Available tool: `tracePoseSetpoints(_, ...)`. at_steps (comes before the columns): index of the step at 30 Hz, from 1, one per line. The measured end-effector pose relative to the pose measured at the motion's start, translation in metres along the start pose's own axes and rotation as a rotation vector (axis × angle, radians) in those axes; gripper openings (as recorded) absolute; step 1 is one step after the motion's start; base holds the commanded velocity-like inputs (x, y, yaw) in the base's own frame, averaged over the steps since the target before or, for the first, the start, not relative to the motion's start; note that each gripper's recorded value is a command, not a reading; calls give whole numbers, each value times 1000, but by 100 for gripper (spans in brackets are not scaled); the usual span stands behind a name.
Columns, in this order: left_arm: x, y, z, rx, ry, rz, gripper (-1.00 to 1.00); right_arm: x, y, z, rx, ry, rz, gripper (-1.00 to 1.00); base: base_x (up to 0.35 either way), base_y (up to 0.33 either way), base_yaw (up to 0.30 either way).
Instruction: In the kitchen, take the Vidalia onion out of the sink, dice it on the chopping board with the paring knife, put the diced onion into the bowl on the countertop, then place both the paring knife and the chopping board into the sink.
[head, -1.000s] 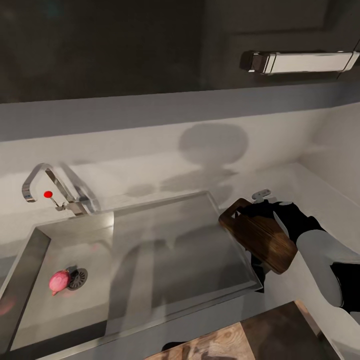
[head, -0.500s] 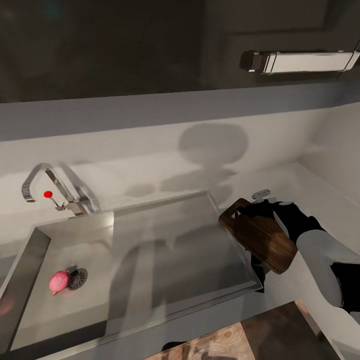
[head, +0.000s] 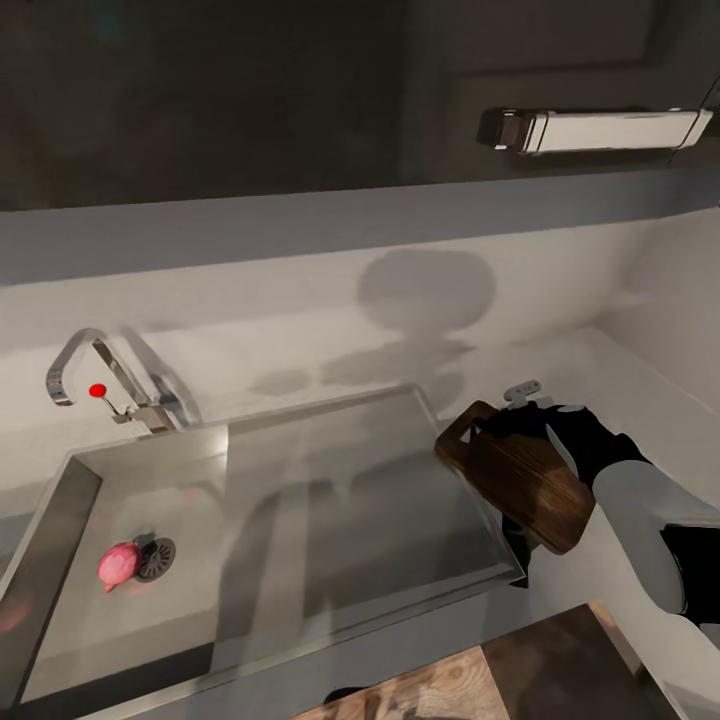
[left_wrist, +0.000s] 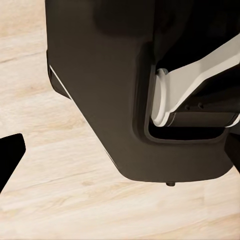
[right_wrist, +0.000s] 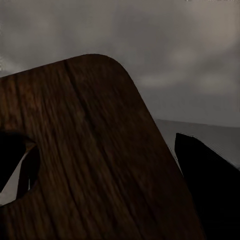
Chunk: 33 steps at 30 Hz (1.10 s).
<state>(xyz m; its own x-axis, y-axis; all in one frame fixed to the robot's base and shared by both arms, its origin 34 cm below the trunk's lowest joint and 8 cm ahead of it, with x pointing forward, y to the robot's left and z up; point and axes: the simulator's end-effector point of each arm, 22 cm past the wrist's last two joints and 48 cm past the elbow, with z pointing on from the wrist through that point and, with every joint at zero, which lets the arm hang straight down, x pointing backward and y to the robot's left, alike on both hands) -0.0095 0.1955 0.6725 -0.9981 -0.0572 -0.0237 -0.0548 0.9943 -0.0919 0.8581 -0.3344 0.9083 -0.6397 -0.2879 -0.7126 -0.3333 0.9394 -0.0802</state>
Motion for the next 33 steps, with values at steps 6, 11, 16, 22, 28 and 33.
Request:
tracePoseSetpoints(6,-2,1,1,0,-8,1,100,-4,0,-4,-2,-4,-5,-100,0,0,0)
tracePoseSetpoints(11,-5,1,2,0,-16,2,100,-9,0,-8,1,-12,-6,-100,0,0,0)
tracePoseSetpoints(16,-8,1,3,0,-24,3,100,-13,-1,-11,4,-19,-8,-100,0,0,0)
tracePoseSetpoints(22,-11,1,4,1,-33,4,100,-19,-2,-16,7,-28,-10,-100,-94,0,0)
tracePoseSetpoints(28,-14,1,5,2,-44,5,100,-25,-3,-20,10,-37,-12,-100,-163,0,0)
tracePoseSetpoints(33,-17,0,6,2,-52,6,100,-29,-3,-24,12,-44,-14,-100,-251,0,0)
